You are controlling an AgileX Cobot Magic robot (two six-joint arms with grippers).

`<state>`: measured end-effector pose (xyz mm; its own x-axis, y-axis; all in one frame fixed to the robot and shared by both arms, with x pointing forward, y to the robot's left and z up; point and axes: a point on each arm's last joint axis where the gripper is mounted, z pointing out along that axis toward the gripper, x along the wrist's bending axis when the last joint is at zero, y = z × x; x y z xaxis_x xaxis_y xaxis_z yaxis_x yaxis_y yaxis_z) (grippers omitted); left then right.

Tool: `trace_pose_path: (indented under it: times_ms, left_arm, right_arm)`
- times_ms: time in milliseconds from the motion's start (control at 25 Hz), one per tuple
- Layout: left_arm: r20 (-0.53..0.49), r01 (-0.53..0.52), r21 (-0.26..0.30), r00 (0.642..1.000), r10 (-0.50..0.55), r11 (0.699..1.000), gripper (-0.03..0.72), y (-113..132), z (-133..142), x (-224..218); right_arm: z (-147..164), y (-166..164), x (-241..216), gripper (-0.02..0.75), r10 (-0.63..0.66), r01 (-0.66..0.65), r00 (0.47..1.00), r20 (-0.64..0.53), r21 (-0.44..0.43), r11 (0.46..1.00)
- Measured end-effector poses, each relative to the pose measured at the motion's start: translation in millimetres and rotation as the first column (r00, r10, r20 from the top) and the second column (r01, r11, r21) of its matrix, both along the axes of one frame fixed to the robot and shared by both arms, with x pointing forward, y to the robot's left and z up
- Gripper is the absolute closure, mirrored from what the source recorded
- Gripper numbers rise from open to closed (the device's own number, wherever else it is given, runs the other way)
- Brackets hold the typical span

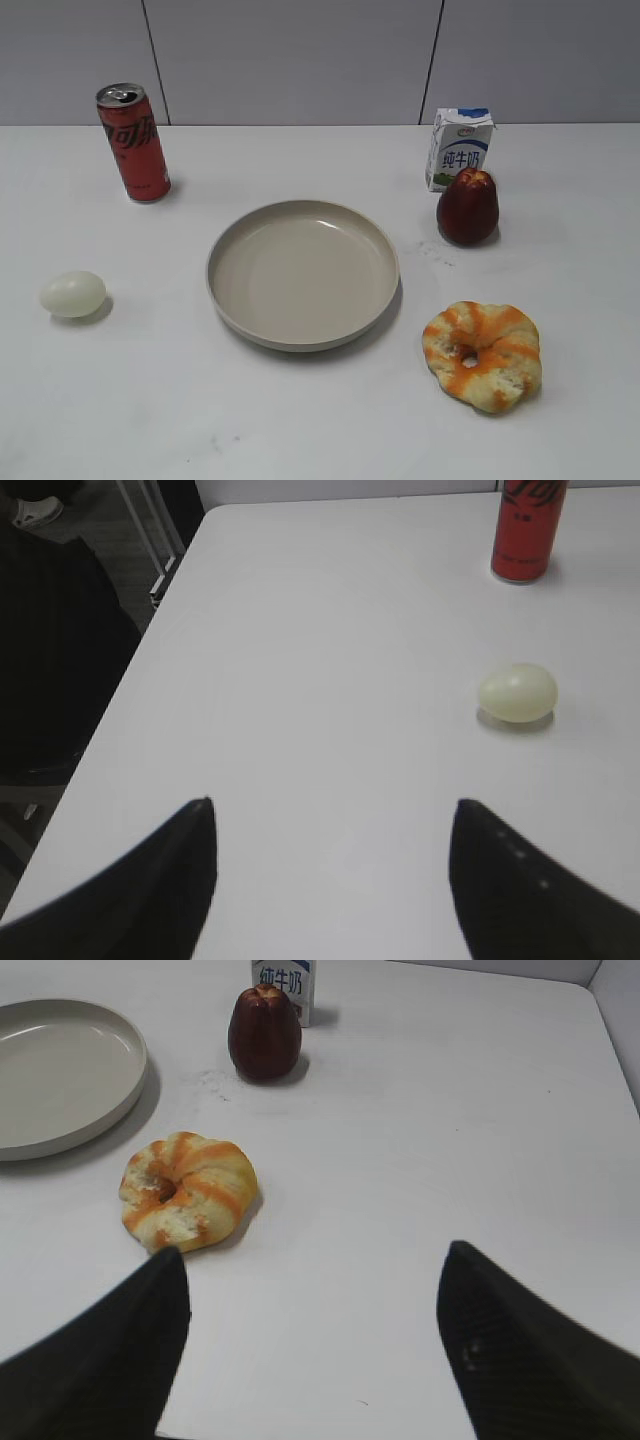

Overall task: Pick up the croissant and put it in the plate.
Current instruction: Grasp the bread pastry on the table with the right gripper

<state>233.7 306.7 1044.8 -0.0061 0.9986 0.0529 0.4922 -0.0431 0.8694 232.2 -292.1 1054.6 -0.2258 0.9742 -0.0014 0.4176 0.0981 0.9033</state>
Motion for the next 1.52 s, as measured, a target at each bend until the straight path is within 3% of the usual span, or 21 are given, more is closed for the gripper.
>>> trace_pose_path:
  times_ms: [480, 680, 880, 1000, 1120, 1280, 1520]
  left_arm:
    - [0.0, 0.0, 0.0, 1.0, 0.0, 1.0, 0.136, 0.0, 0.0, 0.0]
    - [0.0, 0.0, 0.0, 1.0, 0.0, 1.0, 0.136, 0.0, 0.0, 0.0]
    - [0.0, 0.0, 0.0, 1.0, 0.0, 1.0, 0.136, 0.0, 0.0, 0.0]
    - [0.0, 0.0, 0.0, 1.0, 0.0, 1.0, 0.136, 0.0, 0.0, 0.0]
    - [0.0, 0.0, 0.0, 1.0, 0.0, 1.0, 0.136, 0.0, 0.0, 0.0]
    - [0.0, 0.0, 0.0, 1.0, 0.0, 1.0, 0.136, 0.0, 0.0, 0.0]
    - [0.0, 0.0, 0.0, 1.0, 0.0, 1.0, 0.136, 0.0, 0.0, 0.0]
  right_arm:
    - [0.6, 0.1, 0.7, 0.154, 0.0, 0.0, 1.0, 0.0, 0.0, 1.0]
    - [19.4, 3.8, 19.6, 0.153, 0.002, -0.002, 1.0, 0.015, 0.025, 1.0]
    - [21.4, 14.9, 63.5, 0.153, 0.029, -0.016, 0.982, -0.189, 0.069, 0.998]
    - [12.4, 23.9, 98.5, 0.153, 0.053, -0.019, 0.935, -0.35, 0.1, 0.995]
    - [-2.7, 34.8, 136.3, 0.153, 0.109, -0.058, 0.856, -0.505, 0.117, 0.991]
    - [-25.1, 48.3, 182.6, 0.153, 0.18, -0.104, 0.753, -0.633, 0.156, 0.982]
    - [-71.3, 70.4, 246.3, 0.153, 0.189, -0.126, 0.612, -0.768, 0.141, 0.982]
